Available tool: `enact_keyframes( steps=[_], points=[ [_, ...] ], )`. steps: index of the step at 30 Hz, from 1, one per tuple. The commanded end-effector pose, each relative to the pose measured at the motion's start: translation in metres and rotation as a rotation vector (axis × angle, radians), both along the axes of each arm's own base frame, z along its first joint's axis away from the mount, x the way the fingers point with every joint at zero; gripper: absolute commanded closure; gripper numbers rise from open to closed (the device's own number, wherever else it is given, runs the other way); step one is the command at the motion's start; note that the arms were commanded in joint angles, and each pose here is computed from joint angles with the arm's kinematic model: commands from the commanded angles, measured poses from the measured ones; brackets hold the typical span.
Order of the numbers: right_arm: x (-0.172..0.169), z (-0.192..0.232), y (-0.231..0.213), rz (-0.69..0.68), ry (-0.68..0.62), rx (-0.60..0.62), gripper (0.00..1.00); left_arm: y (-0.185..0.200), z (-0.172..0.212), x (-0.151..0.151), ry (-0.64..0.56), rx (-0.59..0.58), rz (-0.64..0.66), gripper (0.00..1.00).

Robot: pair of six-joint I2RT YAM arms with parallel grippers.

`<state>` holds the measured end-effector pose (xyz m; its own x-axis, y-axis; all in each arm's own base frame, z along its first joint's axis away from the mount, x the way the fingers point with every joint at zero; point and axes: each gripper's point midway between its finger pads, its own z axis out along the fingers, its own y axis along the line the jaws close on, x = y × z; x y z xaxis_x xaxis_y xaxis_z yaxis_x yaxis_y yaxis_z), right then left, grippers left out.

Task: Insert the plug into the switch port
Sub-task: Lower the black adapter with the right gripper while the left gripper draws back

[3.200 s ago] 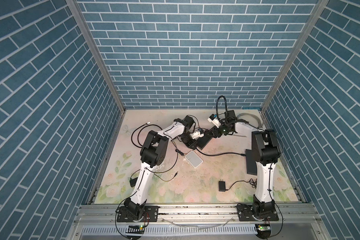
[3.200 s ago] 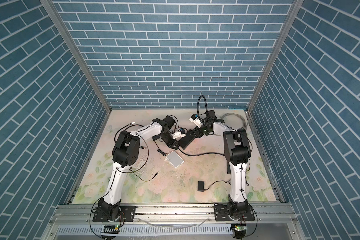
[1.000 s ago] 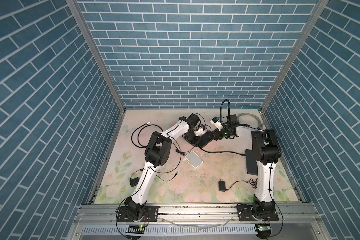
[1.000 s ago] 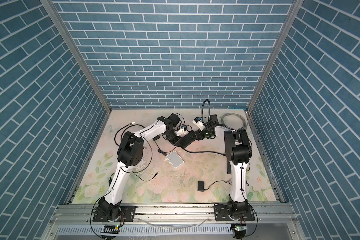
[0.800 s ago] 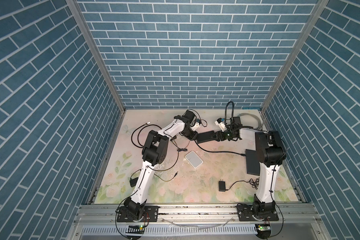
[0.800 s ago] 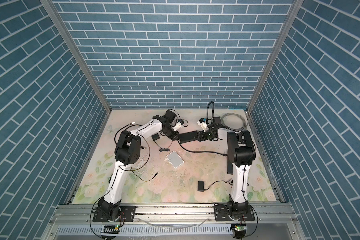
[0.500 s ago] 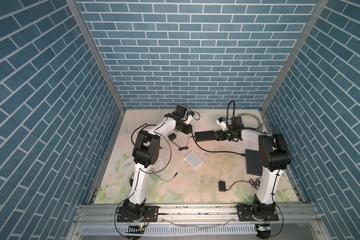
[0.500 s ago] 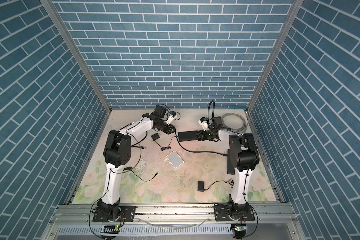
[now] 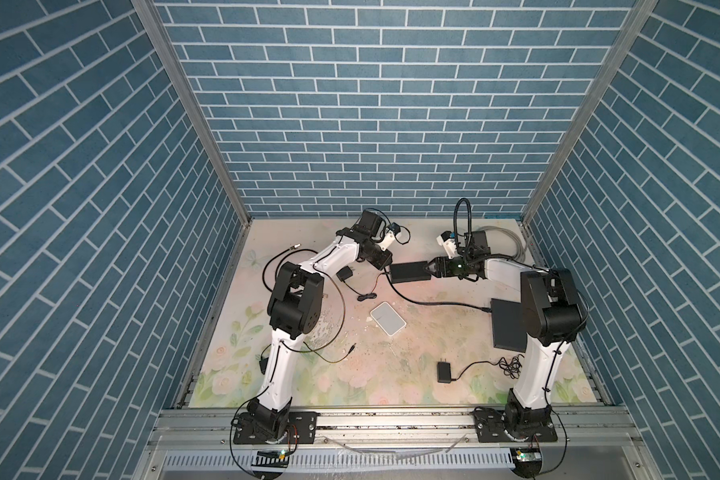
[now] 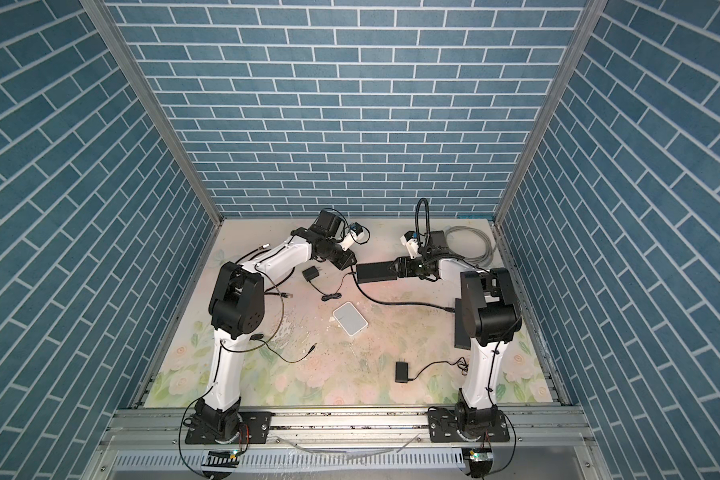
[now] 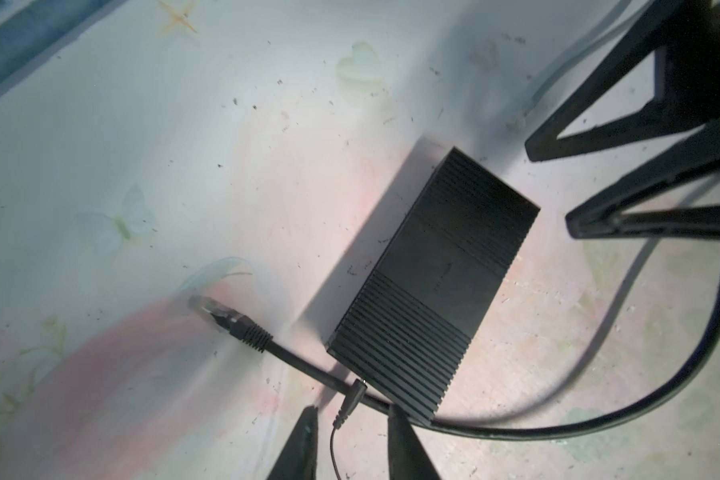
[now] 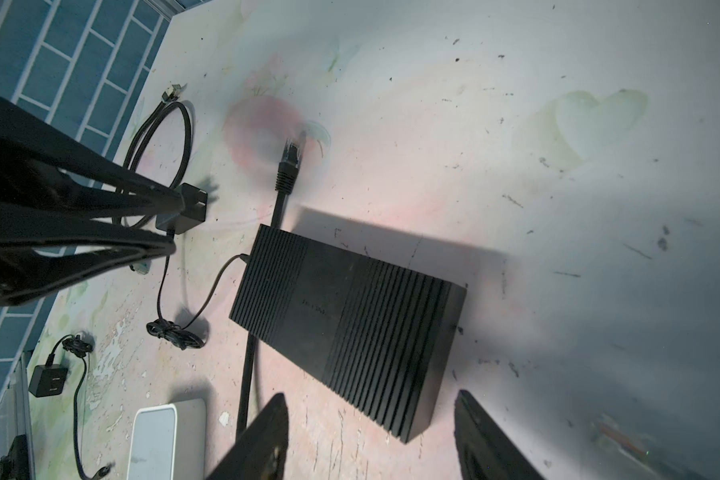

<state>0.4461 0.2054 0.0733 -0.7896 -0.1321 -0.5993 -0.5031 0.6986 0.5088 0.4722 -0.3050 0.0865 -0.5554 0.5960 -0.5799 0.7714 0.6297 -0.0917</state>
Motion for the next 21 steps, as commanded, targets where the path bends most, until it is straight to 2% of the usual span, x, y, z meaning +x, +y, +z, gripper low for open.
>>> enact_keyframes(
  steps=[1,7,13,15,19,21],
  points=[
    [0.002,-0.004,0.003,0.010,0.017,0.019,0.37,0.012,-0.028,-0.015,0.065,0.119,-0.082,0.69],
    [0.002,-0.011,0.006,0.021,0.033,0.020,0.37,0.026,-0.045,-0.021,0.103,0.226,-0.122,0.67],
    [0.005,-0.014,0.007,0.027,0.033,0.017,0.38,0.026,-0.057,-0.023,0.118,0.257,-0.178,0.68],
    [0.007,-0.016,0.009,0.032,0.036,0.017,0.38,0.027,-0.062,-0.020,0.114,0.286,-0.185,0.71],
    [0.010,-0.020,0.012,0.051,0.042,0.009,0.38,0.023,-0.065,-0.015,0.097,0.289,-0.218,0.83],
    [0.011,-0.021,0.012,0.060,0.047,0.004,0.38,0.021,-0.065,-0.015,0.104,0.284,-0.235,0.85]
  ],
)
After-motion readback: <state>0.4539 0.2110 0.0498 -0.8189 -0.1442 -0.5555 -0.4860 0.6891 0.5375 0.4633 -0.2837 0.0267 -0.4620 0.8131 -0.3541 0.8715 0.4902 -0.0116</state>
